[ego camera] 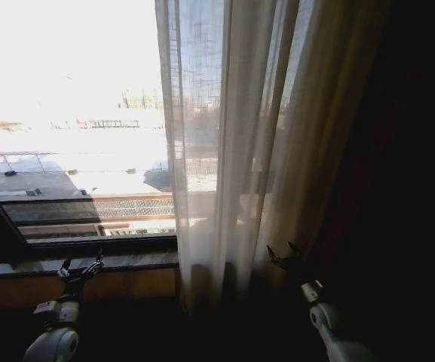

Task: Open the curtains by pulling them apart, changing their state from closed to fully open.

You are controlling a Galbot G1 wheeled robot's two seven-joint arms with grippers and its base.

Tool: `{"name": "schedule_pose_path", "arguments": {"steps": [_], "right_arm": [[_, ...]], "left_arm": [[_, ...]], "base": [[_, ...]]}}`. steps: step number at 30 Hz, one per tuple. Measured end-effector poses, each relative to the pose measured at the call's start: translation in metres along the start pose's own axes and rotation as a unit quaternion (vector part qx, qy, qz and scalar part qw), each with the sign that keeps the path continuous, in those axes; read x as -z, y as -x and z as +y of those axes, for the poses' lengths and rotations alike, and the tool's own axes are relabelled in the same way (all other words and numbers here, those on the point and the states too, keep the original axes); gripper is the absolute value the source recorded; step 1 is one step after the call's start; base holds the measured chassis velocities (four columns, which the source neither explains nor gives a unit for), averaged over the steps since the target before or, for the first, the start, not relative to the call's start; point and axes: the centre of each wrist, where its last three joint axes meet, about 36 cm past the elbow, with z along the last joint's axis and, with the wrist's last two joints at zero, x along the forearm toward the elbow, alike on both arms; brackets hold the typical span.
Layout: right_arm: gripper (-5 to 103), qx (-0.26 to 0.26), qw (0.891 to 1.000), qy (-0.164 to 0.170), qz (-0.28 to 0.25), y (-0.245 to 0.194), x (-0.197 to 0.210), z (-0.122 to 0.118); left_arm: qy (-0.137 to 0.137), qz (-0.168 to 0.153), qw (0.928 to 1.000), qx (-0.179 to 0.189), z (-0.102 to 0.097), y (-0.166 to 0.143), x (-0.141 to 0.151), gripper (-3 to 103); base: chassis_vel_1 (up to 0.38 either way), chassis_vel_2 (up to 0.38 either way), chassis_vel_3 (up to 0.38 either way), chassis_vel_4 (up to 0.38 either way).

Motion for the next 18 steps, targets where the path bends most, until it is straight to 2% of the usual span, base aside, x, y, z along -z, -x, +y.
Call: {"name": "schedule_pose_path", "arguments": {"steps": [12, 18], "right_arm": [[100, -0.009, 1.0, 0.01, -0.006, 0.0041, -0.0042, 0.0015], [100, -0.016, 1.0, 0.012, -0.022, 0.009, -0.0061, 0.0011]], "left_arm": [[0.0, 0.0, 1.0, 0.0, 0.0, 0.0001, 0.0, 100], [0.0, 0.0, 1.0, 0.0, 0.0001, 0.0001, 0.0, 100]], "base": [[0.334, 0.376, -0.338, -0.365], [0.337, 0.258, -0.325, -0.292]]}}
